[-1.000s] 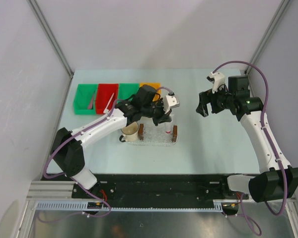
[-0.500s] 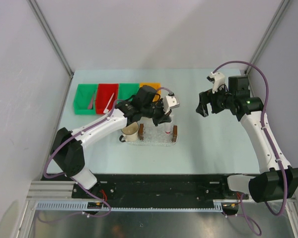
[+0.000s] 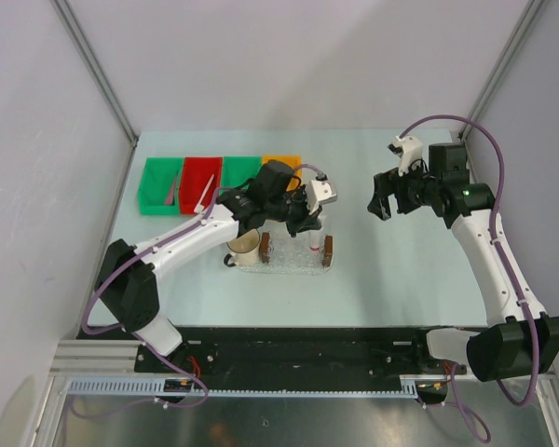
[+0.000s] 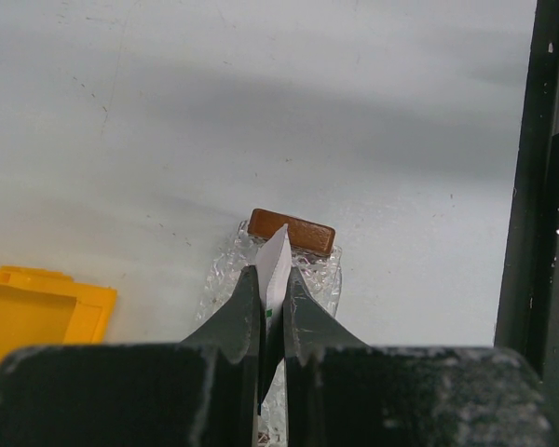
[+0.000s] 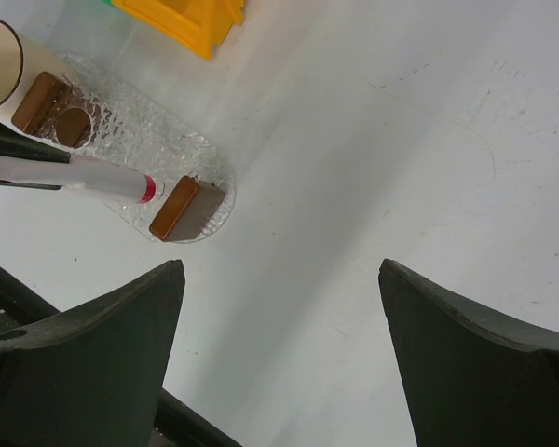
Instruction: Prepare toiletry sets of a toothbrush and toothpaste on the tray
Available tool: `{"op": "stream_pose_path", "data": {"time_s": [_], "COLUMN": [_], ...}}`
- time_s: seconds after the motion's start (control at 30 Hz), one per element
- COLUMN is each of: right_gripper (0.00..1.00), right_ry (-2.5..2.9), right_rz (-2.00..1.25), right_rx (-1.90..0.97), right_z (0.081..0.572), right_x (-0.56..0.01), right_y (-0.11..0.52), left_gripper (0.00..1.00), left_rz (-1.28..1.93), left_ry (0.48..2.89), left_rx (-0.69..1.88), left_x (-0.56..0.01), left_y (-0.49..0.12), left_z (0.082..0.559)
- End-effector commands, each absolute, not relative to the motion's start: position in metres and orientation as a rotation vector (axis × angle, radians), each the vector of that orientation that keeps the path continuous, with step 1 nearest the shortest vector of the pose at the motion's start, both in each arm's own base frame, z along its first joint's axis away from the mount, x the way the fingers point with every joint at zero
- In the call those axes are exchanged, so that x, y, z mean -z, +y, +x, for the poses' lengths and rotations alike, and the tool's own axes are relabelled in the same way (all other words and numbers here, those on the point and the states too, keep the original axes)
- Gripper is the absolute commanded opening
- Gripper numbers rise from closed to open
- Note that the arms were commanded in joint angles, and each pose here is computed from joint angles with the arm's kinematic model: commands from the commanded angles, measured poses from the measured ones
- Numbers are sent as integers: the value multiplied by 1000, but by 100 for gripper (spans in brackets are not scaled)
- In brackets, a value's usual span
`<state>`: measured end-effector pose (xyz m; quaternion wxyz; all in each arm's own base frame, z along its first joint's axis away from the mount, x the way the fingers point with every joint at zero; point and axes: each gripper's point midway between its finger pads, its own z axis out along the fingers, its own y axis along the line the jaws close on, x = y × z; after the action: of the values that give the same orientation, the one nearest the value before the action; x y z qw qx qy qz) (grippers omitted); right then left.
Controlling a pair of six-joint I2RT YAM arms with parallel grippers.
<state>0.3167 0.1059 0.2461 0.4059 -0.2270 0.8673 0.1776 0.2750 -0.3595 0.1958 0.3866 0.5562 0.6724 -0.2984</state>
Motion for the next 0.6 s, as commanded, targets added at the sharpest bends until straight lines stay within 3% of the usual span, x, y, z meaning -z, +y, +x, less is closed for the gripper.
{"op": "stream_pose_path", "data": {"time_s": [0.0, 0.57], "right_gripper": [91, 91], "right_ry": [2136, 2135], "right_rz": [-572, -575], "right_rx": [-450, -453], "right_z": [314, 314], "right_x": [-260, -260], "right_y": [106, 106], "left_gripper": [0, 0], "left_rz": [1455, 1467], "left_ry": [1610, 1628], "left_rx": [759, 770], "left_x": [-203, -193], "left_y": [-369, -370], "left_z": [277, 276]}}
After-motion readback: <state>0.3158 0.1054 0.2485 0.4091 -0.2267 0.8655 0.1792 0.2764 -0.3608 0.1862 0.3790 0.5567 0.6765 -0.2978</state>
